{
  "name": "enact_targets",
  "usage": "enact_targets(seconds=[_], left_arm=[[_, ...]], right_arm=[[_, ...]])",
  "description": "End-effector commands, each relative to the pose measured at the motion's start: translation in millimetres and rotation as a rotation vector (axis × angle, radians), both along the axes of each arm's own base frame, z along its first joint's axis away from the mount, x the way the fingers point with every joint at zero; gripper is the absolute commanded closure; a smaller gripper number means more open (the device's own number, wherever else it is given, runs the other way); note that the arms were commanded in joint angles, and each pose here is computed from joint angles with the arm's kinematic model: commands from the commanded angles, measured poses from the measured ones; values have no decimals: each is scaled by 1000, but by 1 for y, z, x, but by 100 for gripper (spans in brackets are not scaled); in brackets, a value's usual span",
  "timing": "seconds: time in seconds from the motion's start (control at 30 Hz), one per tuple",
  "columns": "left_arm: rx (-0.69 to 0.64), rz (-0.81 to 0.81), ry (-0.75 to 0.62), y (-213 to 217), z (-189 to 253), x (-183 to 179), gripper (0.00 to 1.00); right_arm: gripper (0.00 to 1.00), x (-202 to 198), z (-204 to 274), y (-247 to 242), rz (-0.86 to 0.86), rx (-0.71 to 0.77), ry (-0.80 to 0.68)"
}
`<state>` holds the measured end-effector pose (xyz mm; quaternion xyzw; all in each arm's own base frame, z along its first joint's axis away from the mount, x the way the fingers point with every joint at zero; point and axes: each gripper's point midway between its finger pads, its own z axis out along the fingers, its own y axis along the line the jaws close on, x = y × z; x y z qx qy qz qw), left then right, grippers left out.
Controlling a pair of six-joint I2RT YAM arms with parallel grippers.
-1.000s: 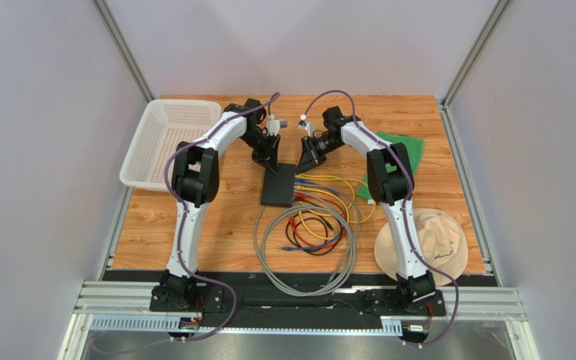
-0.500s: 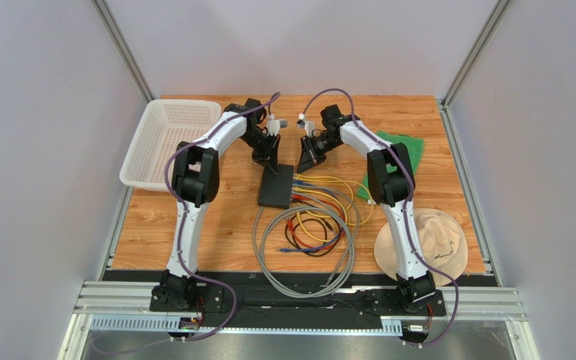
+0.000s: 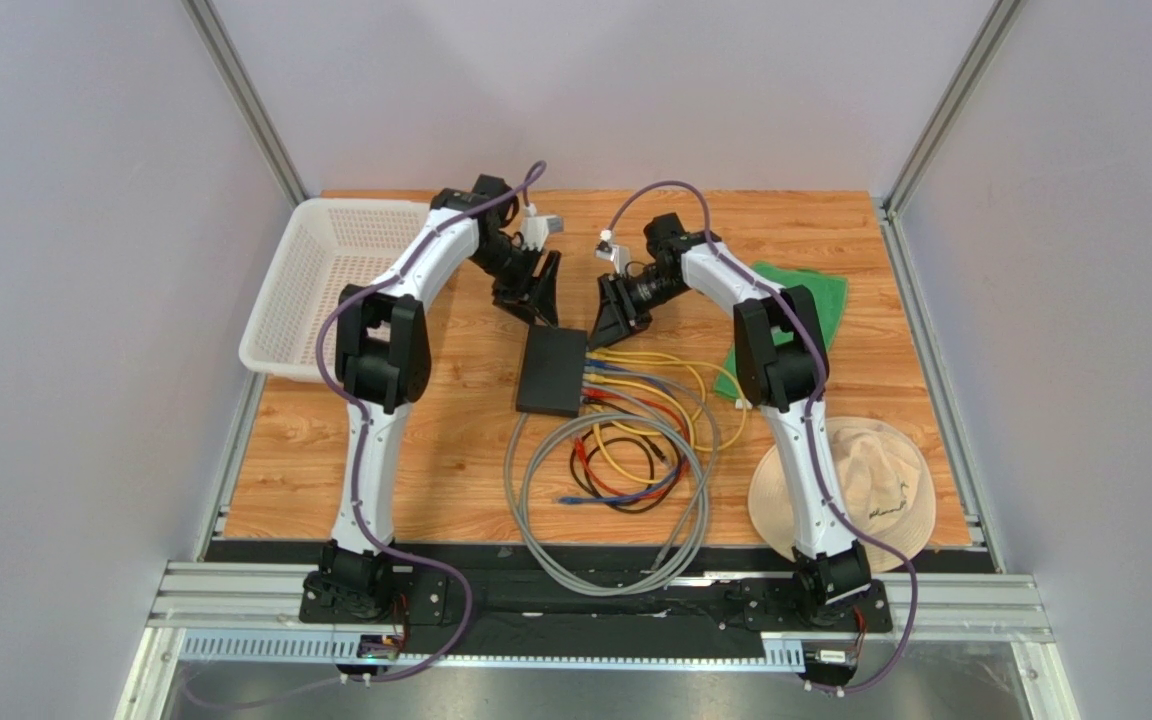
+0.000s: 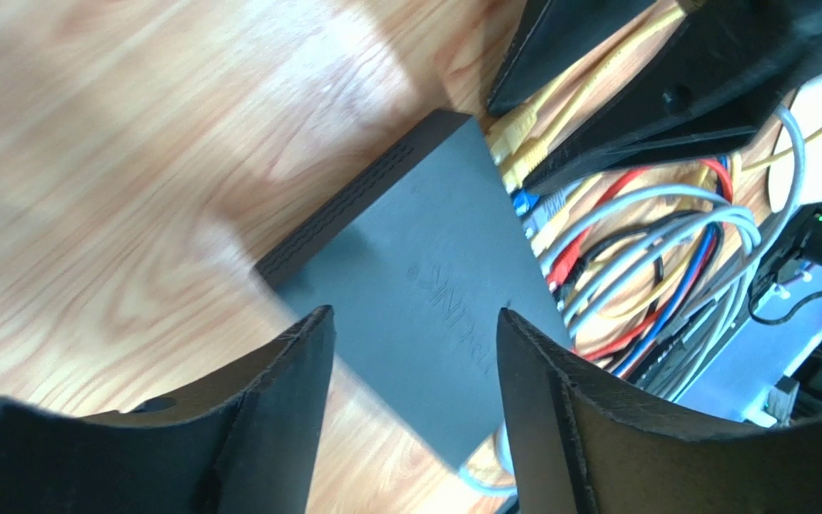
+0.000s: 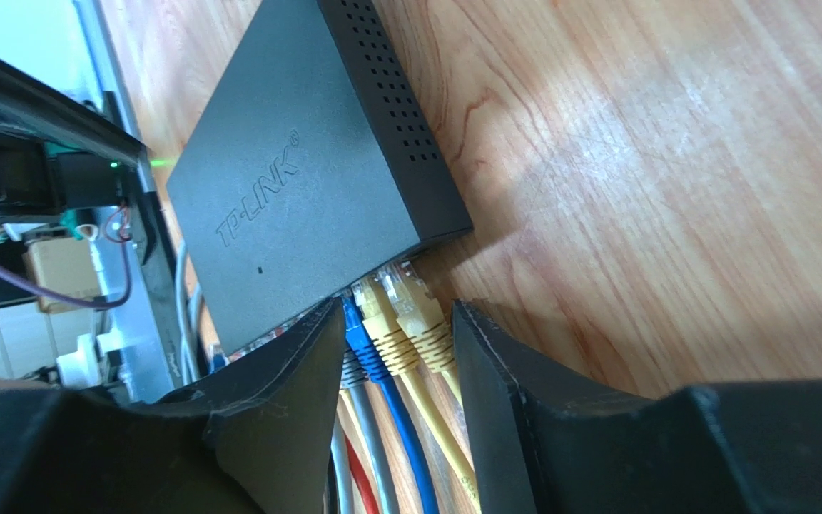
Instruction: Pull the plug from the switch port
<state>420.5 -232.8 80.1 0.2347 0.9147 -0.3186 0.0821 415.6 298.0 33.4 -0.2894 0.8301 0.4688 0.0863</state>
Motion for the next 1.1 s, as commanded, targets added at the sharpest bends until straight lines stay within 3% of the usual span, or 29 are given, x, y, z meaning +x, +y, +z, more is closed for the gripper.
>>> enact_targets(seconds=[0.0,0.1,0.2,0.3,0.57,0.83,1.07], left_arm=[[17,-2,-20,14,39,-3,36],[12,-4,98,14,16,-22,45],[3,-5,148,13,2,-29,54],[-1,-14,150,12,-3,-28,57],[66,-15,203,14,-33,-33,56],[84,-22,178,11,-37,-27,56],[102,-25,194,10,-43,-31,57]], right_arm=[[52,-5,-36,-3,10,-44,52],[54,-2,-38,-1,-6,-35,70],[57,-2,-40,1,-18,-26,93],[59,-2,-42,1,-33,-17,116],[62,4,-48,-1,-64,-44,122],[60,3,-53,0,-66,-82,114],[71,-2,-52,6,-27,-75,116]])
